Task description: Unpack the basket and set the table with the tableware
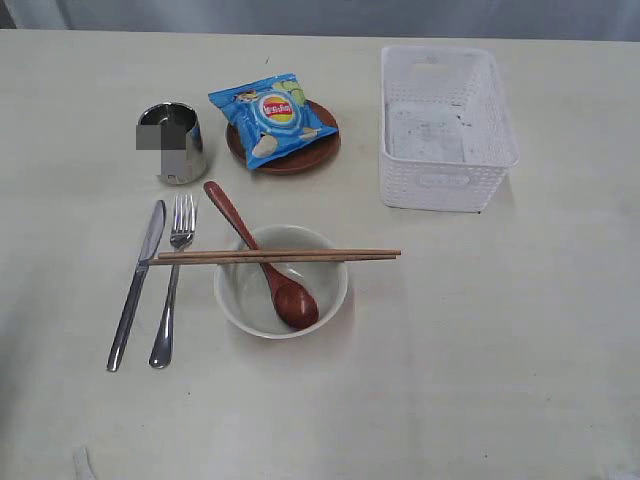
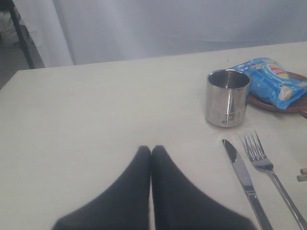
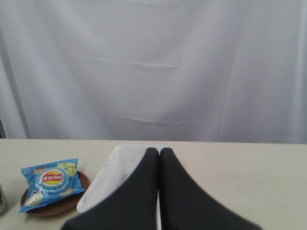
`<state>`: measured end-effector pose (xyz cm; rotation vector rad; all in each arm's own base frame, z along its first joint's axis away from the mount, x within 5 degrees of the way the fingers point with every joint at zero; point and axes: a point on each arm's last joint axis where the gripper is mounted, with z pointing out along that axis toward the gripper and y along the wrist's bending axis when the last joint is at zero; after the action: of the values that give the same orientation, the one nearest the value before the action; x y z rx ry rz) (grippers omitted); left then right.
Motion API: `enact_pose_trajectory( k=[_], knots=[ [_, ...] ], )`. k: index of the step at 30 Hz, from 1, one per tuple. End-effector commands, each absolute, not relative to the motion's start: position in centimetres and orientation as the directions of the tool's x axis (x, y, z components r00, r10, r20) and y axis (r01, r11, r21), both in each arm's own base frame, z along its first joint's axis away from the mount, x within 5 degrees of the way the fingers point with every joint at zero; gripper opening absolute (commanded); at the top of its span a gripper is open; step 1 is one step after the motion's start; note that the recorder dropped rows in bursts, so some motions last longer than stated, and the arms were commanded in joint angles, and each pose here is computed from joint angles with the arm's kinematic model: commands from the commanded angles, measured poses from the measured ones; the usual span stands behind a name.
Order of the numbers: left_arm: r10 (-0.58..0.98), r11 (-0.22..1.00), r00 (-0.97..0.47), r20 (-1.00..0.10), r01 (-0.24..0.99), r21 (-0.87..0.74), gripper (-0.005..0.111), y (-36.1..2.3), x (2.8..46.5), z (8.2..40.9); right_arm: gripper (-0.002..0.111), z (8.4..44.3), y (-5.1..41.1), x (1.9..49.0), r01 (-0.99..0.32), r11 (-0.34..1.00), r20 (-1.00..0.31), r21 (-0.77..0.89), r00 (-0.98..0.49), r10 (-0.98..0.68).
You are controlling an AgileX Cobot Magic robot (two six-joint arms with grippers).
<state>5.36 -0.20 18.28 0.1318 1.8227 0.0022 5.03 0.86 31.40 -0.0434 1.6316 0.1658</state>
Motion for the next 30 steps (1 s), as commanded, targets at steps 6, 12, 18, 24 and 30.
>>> enact_pose_trajectory(
  k=[6, 12, 18, 24, 30],
  knots=[
    [0.088, 0.993, -0.247, -0.965, 0.094, 0.067, 0.0, -0.2, 5.4, 18.2, -0.001, 24.6, 0.9, 5.2, -0.152, 0.985, -0.996, 0.076, -0.053, 0.069],
    [0.088, 0.993, -0.247, -0.965, 0.094, 0.067, 0.0, -0.2, 5.4, 18.2, -0.001, 22.0, 1.0, 5.1, -0.172, 0.978, -0.991, 0.117, -0.087, 0.104],
    [0.088, 0.993, -0.247, -0.965, 0.094, 0.067, 0.0, -0.2, 5.4, 18.2, -0.001, 22.0, 1.0, 5.1, -0.177, 0.983, -0.996, 0.053, -0.077, 0.04],
    [0.088, 0.993, -0.247, -0.965, 0.094, 0.067, 0.0, -0.2, 5.4, 18.2, -0.001, 20.9, 1.0, 5.2, -0.172, 0.984, -0.994, 0.043, -0.106, 0.025],
    [0.088, 0.993, -0.247, -0.965, 0.094, 0.067, 0.0, -0.2, 5.4, 18.2, -0.001, 18.9, 0.6, 5.5, -0.119, 0.991, -0.981, 0.061, -0.189, 0.038]
  ],
)
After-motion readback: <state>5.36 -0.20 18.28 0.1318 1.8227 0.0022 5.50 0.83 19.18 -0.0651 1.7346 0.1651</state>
